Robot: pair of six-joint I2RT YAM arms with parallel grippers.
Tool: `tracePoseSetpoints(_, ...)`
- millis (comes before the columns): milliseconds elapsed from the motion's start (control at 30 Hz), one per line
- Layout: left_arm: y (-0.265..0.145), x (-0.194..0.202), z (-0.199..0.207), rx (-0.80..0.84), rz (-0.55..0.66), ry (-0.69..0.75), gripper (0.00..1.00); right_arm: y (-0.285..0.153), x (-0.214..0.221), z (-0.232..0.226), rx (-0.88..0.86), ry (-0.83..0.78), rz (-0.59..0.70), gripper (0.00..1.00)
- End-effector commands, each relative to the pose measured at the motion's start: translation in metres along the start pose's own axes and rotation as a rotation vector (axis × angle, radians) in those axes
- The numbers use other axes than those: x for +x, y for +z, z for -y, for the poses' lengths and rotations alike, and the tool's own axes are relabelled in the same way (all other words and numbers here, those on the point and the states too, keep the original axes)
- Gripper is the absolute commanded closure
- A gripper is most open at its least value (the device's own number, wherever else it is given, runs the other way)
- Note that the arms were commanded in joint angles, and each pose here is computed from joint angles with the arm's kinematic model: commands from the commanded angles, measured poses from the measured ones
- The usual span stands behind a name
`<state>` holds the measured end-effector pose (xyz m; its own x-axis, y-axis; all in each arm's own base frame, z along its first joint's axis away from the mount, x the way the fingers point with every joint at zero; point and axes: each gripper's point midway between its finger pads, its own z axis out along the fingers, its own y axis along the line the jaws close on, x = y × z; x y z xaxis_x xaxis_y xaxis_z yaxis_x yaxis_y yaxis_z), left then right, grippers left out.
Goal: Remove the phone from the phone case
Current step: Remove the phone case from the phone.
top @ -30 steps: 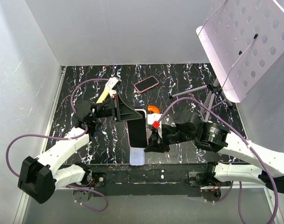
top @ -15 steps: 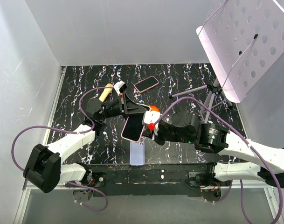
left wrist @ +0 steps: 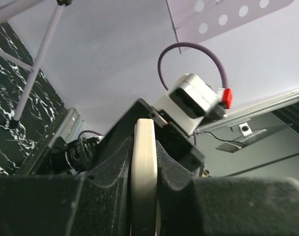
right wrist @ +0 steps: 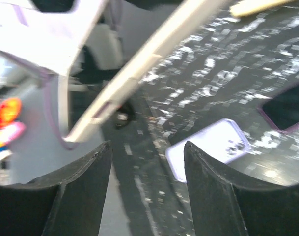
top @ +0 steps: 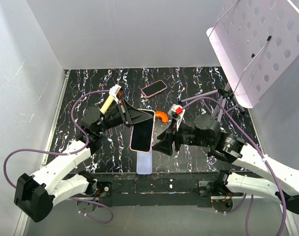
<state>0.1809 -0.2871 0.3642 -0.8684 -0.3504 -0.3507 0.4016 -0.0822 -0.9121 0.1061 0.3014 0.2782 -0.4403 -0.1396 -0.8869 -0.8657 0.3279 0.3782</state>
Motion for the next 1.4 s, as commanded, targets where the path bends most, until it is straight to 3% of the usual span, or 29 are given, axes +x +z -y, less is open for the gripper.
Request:
tracePoseSetpoints(0, 0.001, -0.015, 0.011, 0.003, 0.079, 0.056, 1.0, -0.012, -0.032, -0.066, -0.339, 0.116, 0.076, 0.33)
tracePoseSetpoints(167, -0.004, -0.017, 0.017, -0.008, 0.107, 0.065, 1.0, -0.012, -0.05, -0.063, -0.341, 0.203, 0.113, 0.36)
tracePoseSetpoints(333, -0.011, -0.018, 0.021, -0.01, 0.142, 0.061, 1.0, -0.005, -0.044, -0.075, -0.452, 0.219, 0.077, 0.41)
tracePoseSetpoints(600, -0.006, -0.012, 0.025, 0.04, 0.089, -0.027, 1.0, -0.008, -0.021, -0.081, -0.561, 0.12, 0.071, 0.47)
tracePoseSetpoints(767, -0.004, -0.006, 0.023, 0.057, 0.045, -0.056, 1.0, -0.01, -0.018, -0.081, -0.582, 0.089, 0.098, 0.57)
tracePoseSetpoints(1367, -0.004, -0.004, 0.033, 0.093, 0.022, -0.034, 1.0, -0.001, -0.04, -0.075, -0.576, 0.131, 0.159, 0.61)
